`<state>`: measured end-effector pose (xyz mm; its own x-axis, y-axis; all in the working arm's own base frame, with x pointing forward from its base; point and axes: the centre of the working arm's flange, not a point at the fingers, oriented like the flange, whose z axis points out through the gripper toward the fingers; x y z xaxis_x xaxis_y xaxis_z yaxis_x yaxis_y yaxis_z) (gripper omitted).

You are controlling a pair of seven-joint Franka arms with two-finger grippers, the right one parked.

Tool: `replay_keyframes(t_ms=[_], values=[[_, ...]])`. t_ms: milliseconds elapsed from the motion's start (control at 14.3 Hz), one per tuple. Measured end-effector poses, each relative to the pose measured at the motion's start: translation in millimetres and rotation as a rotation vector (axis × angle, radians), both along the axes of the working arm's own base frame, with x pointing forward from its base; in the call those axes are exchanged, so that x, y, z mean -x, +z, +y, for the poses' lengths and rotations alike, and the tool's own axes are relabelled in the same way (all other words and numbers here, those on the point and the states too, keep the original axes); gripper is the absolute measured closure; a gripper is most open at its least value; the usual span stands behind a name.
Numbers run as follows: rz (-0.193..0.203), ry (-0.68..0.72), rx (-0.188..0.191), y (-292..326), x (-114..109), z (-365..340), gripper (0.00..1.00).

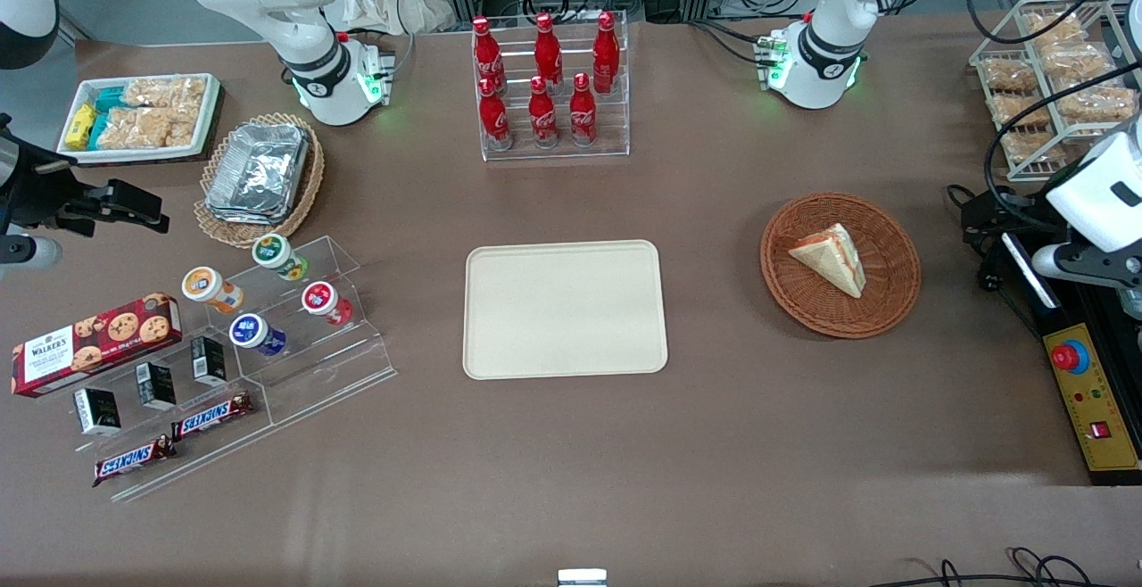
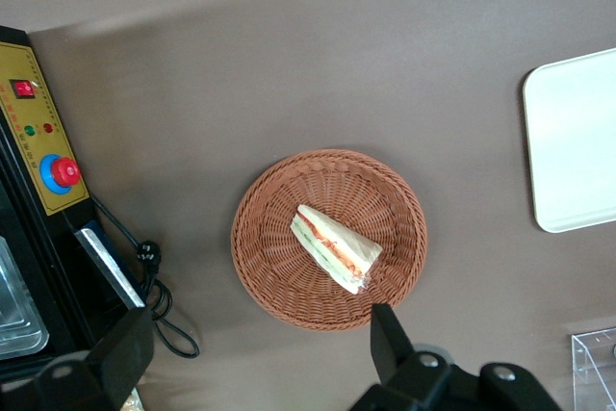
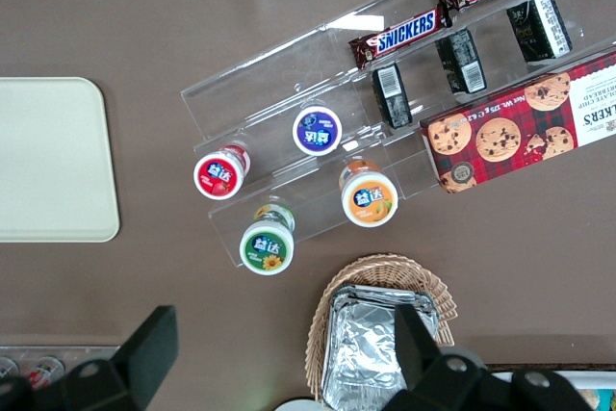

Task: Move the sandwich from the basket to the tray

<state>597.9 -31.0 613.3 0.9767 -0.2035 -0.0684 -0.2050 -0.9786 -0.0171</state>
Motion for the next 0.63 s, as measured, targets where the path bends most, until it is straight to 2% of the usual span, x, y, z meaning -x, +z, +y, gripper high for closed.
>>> replay_keyframes(t_ms=[280,350,490,560,630], values=[[0.002,0.005,-0.004,-2,-1,-3,0.00],[0.004,0.043,-0.008,-4,-2,-2,0.00],[0.021,0.205,-0.018,-18,-4,-4,0.00],[0.019,0.273,-0.020,-32,-4,-8,0.00],[-0.003,0.332,-0.018,-52,-4,-13,0.00]])
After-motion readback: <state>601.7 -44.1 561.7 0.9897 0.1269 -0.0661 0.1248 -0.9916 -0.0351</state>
